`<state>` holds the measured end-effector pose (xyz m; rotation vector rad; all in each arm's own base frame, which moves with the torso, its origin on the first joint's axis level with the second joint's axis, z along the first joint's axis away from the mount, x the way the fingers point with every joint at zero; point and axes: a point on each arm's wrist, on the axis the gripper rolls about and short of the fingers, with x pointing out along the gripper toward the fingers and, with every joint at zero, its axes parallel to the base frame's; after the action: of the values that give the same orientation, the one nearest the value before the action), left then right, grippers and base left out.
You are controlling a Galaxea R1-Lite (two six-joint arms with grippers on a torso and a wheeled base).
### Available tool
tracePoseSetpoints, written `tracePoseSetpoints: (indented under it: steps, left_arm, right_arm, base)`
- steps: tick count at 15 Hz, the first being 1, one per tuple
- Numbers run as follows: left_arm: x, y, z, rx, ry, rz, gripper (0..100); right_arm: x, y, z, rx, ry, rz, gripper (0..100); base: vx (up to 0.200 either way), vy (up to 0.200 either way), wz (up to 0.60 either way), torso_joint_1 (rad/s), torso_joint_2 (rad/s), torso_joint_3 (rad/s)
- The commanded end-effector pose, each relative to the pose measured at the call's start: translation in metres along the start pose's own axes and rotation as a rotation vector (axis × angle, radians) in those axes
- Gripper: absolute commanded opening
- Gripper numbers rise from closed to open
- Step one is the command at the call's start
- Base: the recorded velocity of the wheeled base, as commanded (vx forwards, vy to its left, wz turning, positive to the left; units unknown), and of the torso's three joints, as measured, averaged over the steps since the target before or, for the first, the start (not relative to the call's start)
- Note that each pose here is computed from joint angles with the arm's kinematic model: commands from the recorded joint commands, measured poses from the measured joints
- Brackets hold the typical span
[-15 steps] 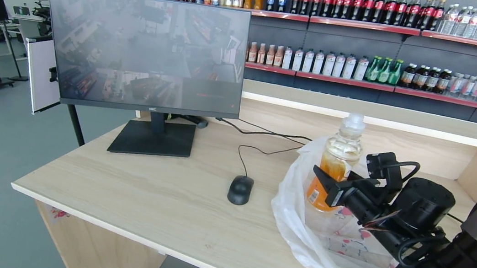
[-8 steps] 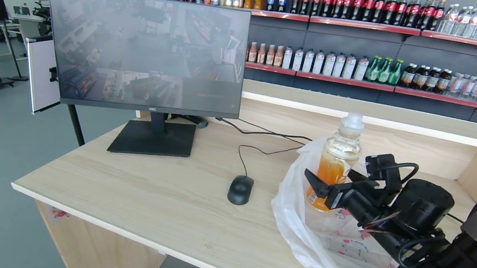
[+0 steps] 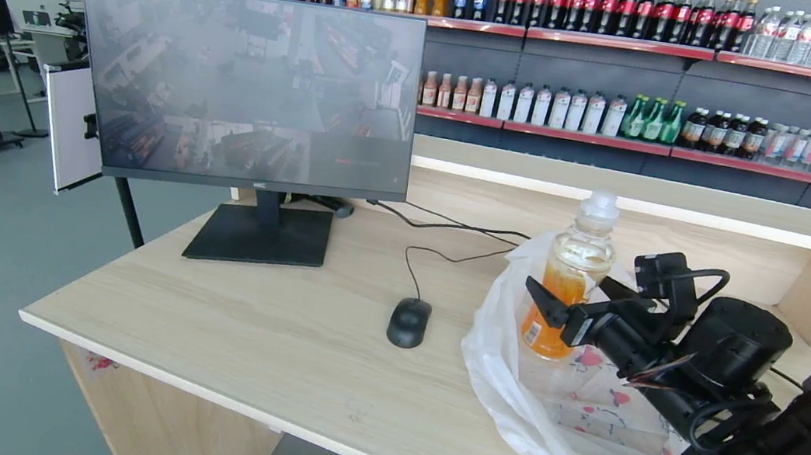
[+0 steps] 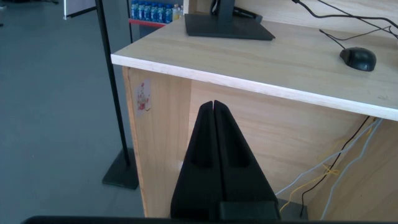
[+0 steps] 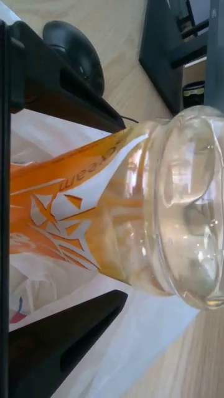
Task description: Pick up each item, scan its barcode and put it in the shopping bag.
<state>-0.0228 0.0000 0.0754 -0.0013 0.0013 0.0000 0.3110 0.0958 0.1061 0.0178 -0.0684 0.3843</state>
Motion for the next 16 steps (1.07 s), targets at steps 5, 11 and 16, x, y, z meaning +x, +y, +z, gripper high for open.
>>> tracePoseSetpoints:
  steps: [5, 11, 16]
  left_arm:
    - [0.000, 0.000, 0.000, 0.001, 0.000, 0.000, 0]
    - [0.000, 0.000, 0.000, -0.002, -0.001, 0.000, 0]
    - [0.000, 0.000, 0.000, -0.003, -0.001, 0.000, 0]
  right_arm:
    - [-0.022, -0.004, 0.023, -0.021, -0.044, -0.020, 100]
    - [-0.034, -0.002, 0.023, -0.019, -0.023, -0.017, 100]
    - [-0.036, -0.002, 0.022, -0.021, -0.017, -0.017, 100]
  base:
    - [0.000, 0.000, 0.00, 0.000, 0.00, 0.000]
    - [-0.033, 0.000, 0.00, 0.000, 0.00, 0.000]
    - [-0.200, 0.000, 0.00, 0.000, 0.00, 0.000]
